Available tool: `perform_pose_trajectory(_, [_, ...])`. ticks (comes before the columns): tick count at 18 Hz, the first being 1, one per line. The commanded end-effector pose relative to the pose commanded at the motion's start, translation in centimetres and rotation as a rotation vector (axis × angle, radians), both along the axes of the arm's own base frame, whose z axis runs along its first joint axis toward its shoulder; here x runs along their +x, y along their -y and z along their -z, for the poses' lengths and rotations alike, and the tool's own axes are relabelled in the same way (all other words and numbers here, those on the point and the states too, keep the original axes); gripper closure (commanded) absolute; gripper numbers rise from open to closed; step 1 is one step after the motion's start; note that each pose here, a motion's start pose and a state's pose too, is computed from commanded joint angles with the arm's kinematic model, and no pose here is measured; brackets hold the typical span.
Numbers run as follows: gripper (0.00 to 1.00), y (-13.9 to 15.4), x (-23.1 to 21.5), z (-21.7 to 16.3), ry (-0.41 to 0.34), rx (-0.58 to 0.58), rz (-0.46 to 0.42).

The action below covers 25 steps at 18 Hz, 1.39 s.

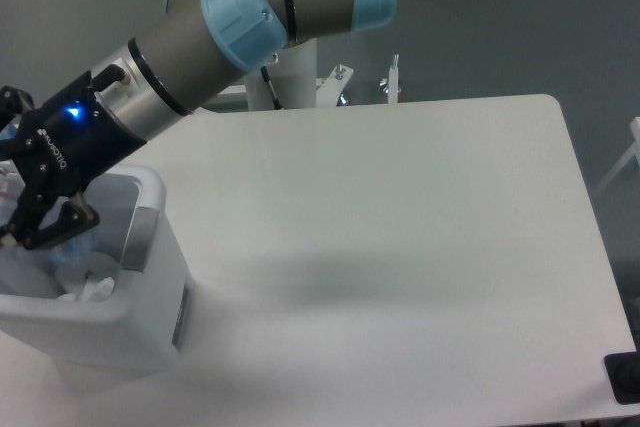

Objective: Place the trash in the trash can

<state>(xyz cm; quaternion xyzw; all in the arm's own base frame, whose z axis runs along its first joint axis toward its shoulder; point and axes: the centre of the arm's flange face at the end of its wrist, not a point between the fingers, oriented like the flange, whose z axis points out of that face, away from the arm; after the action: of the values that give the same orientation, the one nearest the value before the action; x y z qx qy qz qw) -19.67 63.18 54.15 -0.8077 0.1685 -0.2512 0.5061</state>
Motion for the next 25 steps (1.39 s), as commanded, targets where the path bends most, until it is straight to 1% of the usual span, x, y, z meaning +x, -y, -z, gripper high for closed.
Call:
perform_pose_trajectory(2, [0.0, 0.5, -1.6, -0.1, -0.001, 0.001, -0.026])
perform_pose_trajectory(5, [0.0, 1.8, -5.6, 0.6, 0.002, -0.014, -0.093])
perform_pose_trajectory(7, [0.0, 3.6, -9.6, 2.8, 0.005, -0.053, -0.168])
perform_pose_trajectory(9, [0.0, 6.3, -14.4, 4.3, 0.003, -0.074, -0.253])
perform_pose_trajectory(10, [0.0, 7.4, -16.4, 4.9, 0.002, -0.08, -0.283])
perform_pose_trajectory(11, [0.0, 8.0, -18.6, 6.4, 0.0, -0.097, -0.31])
perform_pose_trajectory(12, [0.0, 8.9, -21.0, 8.0, -0.024, -0.12, -0.345])
perform_pose_trajectory(15, [0.0, 11.1, -26.0, 11.8, -0.172, -0.222, -0.42])
perform_pose_trajectory(18, [0.0, 12.1, -27.7, 14.0, -0.302, -0.331, -0.451])
perform_pose_trajectory(21, [0.0, 12.7, -28.7, 15.6, -0.416, -0.408, -0.444])
perform_pose_trajectory(24, [0.0, 13.6, -28.9, 17.6, -0.516, -0.491, -0.403])
perform_pose_trajectory(25, [0.0, 14.1, -28.8, 18.1, -0.563, -0.526, -0.386])
